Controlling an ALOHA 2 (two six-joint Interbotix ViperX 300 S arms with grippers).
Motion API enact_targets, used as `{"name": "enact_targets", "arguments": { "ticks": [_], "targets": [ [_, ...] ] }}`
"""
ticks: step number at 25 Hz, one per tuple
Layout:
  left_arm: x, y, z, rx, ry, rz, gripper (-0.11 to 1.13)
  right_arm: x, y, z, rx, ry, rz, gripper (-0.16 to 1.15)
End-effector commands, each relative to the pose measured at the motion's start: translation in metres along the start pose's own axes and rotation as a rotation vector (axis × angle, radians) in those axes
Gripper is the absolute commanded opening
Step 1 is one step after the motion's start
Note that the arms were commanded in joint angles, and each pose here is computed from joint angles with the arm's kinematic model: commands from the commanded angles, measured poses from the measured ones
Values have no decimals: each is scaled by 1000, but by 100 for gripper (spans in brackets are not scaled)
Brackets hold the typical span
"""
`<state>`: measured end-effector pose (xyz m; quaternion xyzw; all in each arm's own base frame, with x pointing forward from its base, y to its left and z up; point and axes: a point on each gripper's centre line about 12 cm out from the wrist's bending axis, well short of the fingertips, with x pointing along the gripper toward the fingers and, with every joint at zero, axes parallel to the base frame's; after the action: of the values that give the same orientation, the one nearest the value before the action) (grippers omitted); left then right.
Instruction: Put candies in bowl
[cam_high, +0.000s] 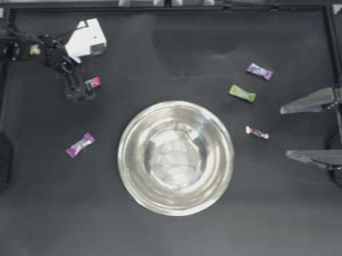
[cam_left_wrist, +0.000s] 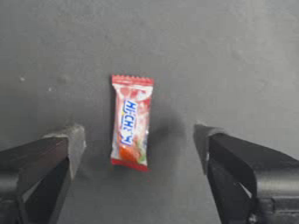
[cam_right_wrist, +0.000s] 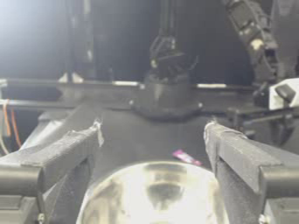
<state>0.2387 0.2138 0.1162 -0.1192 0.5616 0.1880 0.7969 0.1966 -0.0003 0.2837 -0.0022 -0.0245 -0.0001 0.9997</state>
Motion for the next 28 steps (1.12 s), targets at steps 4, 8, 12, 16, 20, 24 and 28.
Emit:
{"name": "enact_targets", "arguments": {
  "ticks": [4,8,12,16,20,24,28],
  "targets": [
    [0,4,7,23,-23,18,102,1,0,5,4,-26,-1,100],
    [2,5,8,31,-19,23,99,1,0,5,4,-28,-1,100],
    [9,5,7,35,8,16,81,1,0,4,4,-26,-1,100],
    [11,6,9,38,22,9,45,1,0,4,4,-26,-1,100],
    [6,4,10,65,34,-1,11,1,0,4,3,-26,-1,100],
    [1,1,11,88,37,-10,7,1,0,3,3,-25,-1,100],
    [-11,0,15,94,-1,2,6,1,0,4,3,-26,-1,100]
  ]
}}
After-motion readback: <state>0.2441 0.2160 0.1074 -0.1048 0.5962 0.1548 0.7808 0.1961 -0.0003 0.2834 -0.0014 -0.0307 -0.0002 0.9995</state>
